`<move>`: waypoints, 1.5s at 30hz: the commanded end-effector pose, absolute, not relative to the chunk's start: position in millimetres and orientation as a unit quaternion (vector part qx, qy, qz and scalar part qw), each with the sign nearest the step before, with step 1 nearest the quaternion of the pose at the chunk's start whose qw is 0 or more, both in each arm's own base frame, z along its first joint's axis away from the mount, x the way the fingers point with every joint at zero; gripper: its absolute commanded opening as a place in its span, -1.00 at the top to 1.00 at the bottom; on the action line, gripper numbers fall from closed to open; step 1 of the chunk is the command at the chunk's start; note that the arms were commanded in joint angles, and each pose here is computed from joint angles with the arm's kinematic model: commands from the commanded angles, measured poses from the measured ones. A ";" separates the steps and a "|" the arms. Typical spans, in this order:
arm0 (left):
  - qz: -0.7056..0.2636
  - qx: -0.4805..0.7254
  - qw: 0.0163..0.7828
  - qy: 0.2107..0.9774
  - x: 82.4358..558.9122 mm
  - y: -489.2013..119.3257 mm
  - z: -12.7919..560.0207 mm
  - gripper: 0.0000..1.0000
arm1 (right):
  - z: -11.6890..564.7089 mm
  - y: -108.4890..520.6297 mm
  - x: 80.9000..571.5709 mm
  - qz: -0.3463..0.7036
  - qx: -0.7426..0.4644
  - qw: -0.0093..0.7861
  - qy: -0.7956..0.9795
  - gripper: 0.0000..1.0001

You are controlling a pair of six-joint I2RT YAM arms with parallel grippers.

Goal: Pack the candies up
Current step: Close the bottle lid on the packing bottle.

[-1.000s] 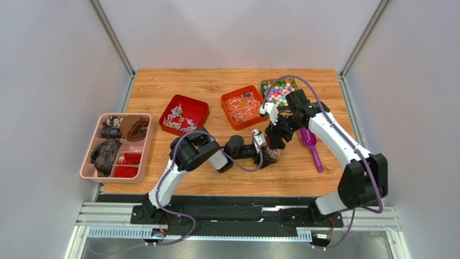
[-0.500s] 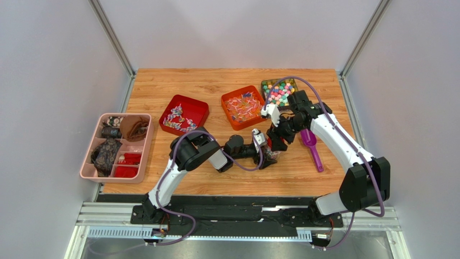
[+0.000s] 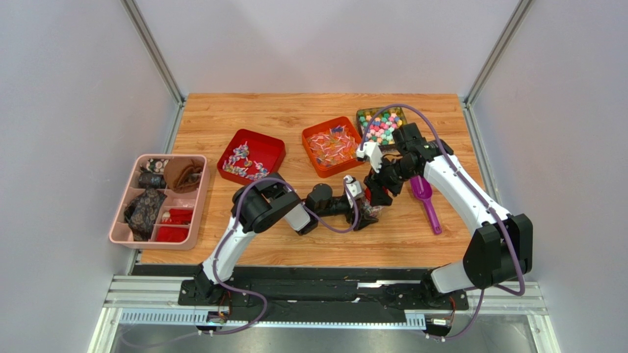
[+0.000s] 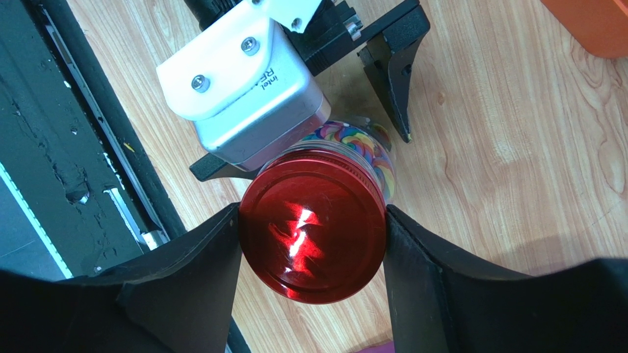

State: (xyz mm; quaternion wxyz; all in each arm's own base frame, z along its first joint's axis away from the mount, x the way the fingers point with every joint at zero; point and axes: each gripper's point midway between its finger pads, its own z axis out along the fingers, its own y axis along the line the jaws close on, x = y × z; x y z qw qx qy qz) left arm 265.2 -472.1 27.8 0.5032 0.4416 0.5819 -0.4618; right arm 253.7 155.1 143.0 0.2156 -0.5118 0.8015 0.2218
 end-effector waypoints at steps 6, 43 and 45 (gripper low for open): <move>-0.421 0.478 0.566 0.524 262.6 -473.9 29.1 -0.98 | 150.0 158.7 246.2 0.237 -0.516 0.214 0.795 -0.25; -0.447 0.481 0.561 0.504 242.0 -473.9 28.7 -0.12 | 157.6 157.1 255.5 0.218 -0.497 0.233 0.807 -0.28; -0.457 0.484 0.550 0.505 237.6 -474.8 26.7 -0.13 | 154.9 158.1 250.2 0.223 -0.498 0.231 0.806 -0.28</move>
